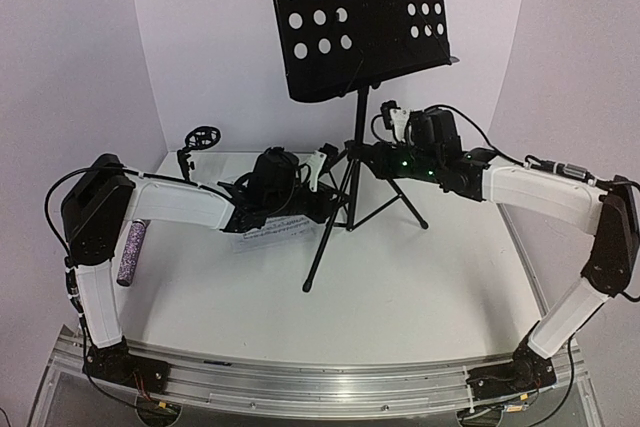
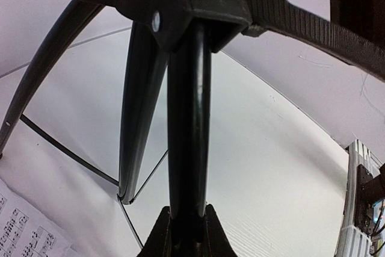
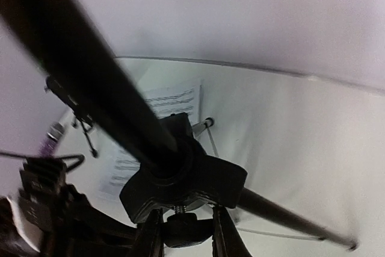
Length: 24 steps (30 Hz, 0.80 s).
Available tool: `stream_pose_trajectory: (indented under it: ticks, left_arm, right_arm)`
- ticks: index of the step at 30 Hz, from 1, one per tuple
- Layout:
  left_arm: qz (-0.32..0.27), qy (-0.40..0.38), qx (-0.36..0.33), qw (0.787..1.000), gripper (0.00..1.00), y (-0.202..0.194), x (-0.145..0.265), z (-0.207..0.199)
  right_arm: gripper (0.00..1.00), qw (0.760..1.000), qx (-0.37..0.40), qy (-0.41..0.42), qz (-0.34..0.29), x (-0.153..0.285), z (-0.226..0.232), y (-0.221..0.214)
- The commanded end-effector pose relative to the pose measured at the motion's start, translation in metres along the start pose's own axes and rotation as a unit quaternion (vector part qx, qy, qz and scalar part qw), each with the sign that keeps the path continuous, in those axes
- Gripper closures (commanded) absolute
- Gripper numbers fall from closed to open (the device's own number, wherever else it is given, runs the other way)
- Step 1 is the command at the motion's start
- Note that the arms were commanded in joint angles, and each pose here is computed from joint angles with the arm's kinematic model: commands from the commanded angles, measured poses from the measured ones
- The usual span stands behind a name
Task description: Pack up the instrument practice props
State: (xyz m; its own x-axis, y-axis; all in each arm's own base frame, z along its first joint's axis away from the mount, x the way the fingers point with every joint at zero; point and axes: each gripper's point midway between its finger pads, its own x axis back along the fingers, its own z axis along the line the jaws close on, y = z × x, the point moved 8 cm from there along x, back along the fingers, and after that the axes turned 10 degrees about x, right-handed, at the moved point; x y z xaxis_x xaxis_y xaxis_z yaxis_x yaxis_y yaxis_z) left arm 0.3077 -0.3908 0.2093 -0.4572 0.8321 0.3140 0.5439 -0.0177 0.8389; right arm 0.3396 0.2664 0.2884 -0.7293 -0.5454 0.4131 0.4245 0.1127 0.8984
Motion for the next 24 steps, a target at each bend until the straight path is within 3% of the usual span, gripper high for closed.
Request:
stream_pose_trajectory:
  ticks: [1, 5, 10, 15, 19, 21, 24]
  left_arm:
    - [0.006, -0.015, -0.023, 1.000, 1.00, 0.008, -0.003, 0.000]
    - [0.009, -0.020, -0.029, 0.999, 1.00, 0.009, -0.002, 0.000]
    - [0.010, -0.027, -0.028, 0.999, 1.00, 0.010, -0.003, -0.001]
    - [0.007, -0.032, -0.028, 0.999, 1.00, 0.014, -0.006, -0.001]
    - [0.007, -0.032, -0.028, 0.999, 1.00, 0.015, -0.007, 0.000]
    - [0.008, -0.033, -0.028, 0.999, 1.00, 0.015, -0.007, 0.000]
    - [0.008, -0.033, -0.029, 0.999, 1.00, 0.014, -0.006, 0.000]
  right_arm:
    - [1.00, 0.931, 0.365, 0.001, 0.003, 0.007, 0.035, 0.001]
    - [1.00, 0.867, 0.496, -0.041, -0.006, -0.001, 0.041, 0.006]
    - [1.00, 0.771, 0.628, -0.094, -0.035, -0.005, 0.048, 0.008]
    - [1.00, 0.658, 0.742, -0.124, -0.032, -0.014, 0.060, -0.004]
    - [1.00, 0.548, 0.820, -0.163, -0.001, -0.032, 0.059, -0.017]
    - [1.00, 0.528, 0.831, -0.172, 0.008, -0.036, 0.059, -0.018]
    - [1.00, 0.519, 0.836, -0.177, 0.009, -0.037, 0.060, -0.016]
